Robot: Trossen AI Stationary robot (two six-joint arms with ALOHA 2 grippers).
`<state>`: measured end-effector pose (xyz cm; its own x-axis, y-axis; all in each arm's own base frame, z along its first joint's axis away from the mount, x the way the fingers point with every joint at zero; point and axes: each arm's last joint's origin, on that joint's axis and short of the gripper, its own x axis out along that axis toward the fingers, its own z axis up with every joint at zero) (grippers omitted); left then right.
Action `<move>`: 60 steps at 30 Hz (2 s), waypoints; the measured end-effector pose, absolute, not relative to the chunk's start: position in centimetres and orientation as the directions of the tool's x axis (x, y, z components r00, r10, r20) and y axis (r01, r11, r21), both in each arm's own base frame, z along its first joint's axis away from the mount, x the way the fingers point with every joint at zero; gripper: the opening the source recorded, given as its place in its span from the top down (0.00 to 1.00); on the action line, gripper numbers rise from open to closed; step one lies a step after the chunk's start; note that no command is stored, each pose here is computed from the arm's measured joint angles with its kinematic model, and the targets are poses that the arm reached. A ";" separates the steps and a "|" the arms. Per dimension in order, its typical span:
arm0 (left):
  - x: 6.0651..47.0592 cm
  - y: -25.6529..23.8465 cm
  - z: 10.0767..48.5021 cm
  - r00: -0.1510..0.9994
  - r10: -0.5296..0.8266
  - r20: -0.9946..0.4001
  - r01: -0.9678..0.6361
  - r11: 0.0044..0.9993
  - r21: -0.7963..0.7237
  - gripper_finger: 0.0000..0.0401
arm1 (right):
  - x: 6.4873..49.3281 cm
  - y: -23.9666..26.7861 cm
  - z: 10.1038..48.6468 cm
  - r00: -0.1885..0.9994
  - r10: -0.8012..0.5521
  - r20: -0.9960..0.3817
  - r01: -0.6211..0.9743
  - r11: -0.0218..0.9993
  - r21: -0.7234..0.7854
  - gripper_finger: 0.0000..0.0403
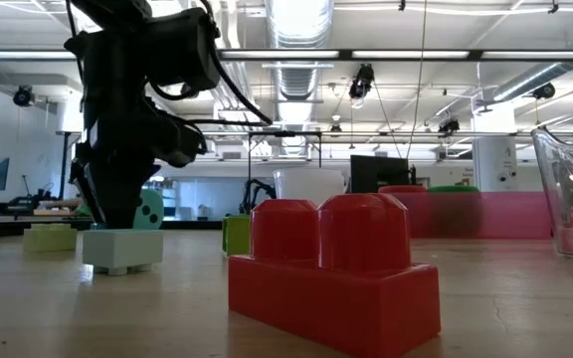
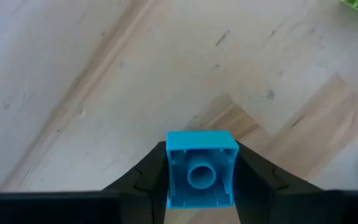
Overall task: Pick & Place Toys
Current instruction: Put the blue game piece into the transparent bin
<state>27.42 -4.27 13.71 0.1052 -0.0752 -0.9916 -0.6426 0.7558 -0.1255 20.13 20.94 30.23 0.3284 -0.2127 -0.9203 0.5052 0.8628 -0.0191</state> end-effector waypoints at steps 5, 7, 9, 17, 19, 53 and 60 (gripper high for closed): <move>27.9 -4.5 14.8 0.140 -0.144 -0.980 -0.613 0.764 -0.200 0.68 | 20.5 20.1 31.2 0.438 -0.291 -0.851 0.571 0.821 0.013 0.13; 28.3 -4.7 15.9 0.186 -0.170 -0.968 -0.597 0.762 -0.249 0.68 | 20.7 19.5 32.2 0.507 -0.337 -0.793 0.587 0.809 0.031 0.13; 28.8 -4.8 17.5 0.260 -0.191 -0.946 -0.574 0.758 -0.311 0.68 | 20.9 18.8 33.2 0.574 -0.389 -0.721 0.601 0.798 0.047 0.13; 31.0 -4.4 27.3 0.772 -0.253 -0.583 -0.289 0.677 -0.677 0.68 | 22.8 17.0 36.7 0.688 -0.511 -0.516 0.544 0.833 -0.099 0.13; 31.2 -4.0 29.6 0.868 -0.252 -0.427 -0.182 0.638 -0.748 0.68 | 23.6 16.5 37.6 0.708 -0.519 -0.480 0.540 0.835 -0.105 0.13; 31.1 -2.0 36.2 0.941 -0.297 0.162 0.267 0.358 -0.895 0.68 | 32.7 13.0 42.9 0.881 -0.399 -0.255 0.300 0.887 -0.350 0.13; 31.3 -2.0 36.2 0.939 -0.298 0.172 0.277 0.357 -0.892 0.68 | 33.2 12.0 42.9 0.871 -0.425 -0.249 0.335 0.882 -0.332 0.25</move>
